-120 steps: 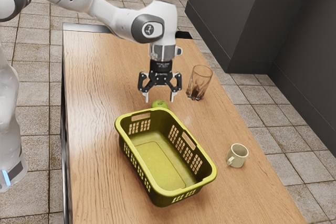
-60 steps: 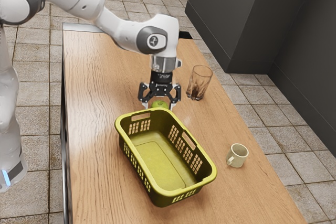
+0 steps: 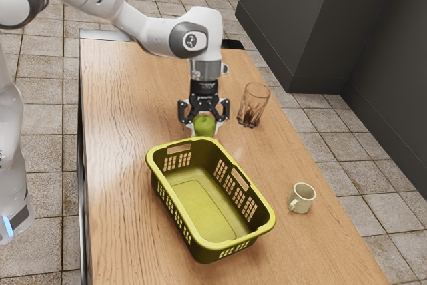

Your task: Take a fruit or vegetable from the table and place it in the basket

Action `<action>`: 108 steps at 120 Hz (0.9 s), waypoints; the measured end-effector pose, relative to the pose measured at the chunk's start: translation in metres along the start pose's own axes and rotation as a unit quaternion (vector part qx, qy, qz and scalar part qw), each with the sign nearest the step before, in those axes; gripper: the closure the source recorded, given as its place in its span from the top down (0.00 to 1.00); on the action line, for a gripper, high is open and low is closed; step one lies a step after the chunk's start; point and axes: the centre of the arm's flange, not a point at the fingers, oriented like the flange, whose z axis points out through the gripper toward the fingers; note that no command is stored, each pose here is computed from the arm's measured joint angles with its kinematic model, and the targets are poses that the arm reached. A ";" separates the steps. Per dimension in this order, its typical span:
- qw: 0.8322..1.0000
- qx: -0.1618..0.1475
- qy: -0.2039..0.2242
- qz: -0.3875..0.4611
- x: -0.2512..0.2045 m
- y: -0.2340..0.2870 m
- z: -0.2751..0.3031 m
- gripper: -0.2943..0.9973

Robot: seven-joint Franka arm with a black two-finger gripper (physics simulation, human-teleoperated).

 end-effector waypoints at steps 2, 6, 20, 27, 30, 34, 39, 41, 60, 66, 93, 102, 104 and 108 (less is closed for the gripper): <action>1.000 -0.004 0.000 -0.001 0.001 -0.001 -0.004 0.50; 1.000 -0.010 0.000 -0.004 0.003 -0.004 -0.011 0.50; 0.998 -0.054 0.009 0.013 -0.013 -0.024 -0.059 0.50; 0.996 -0.081 0.022 0.038 -0.035 -0.036 -0.089 0.50; 0.994 -0.088 0.026 0.054 -0.051 -0.039 -0.097 0.51; 0.992 -0.092 0.032 0.079 -0.078 -0.043 -0.102 0.50; 0.989 -0.092 0.038 0.108 -0.110 -0.047 -0.102 0.51; 0.988 -0.090 0.040 0.119 -0.123 -0.048 -0.100 0.51; 0.981 -0.064 0.045 0.176 -0.209 -0.060 -0.070 0.53; 0.982 -0.049 0.036 0.180 -0.229 -0.060 -0.052 0.52; 0.989 0.004 -0.004 0.151 -0.264 -0.054 0.009 0.55; 0.989 -0.003 -0.009 0.145 -0.271 -0.053 0.004 0.64; 0.990 -0.004 -0.009 0.144 -0.271 -0.053 0.003 0.65; 0.990 -0.006 -0.010 0.141 -0.272 -0.054 0.001 0.68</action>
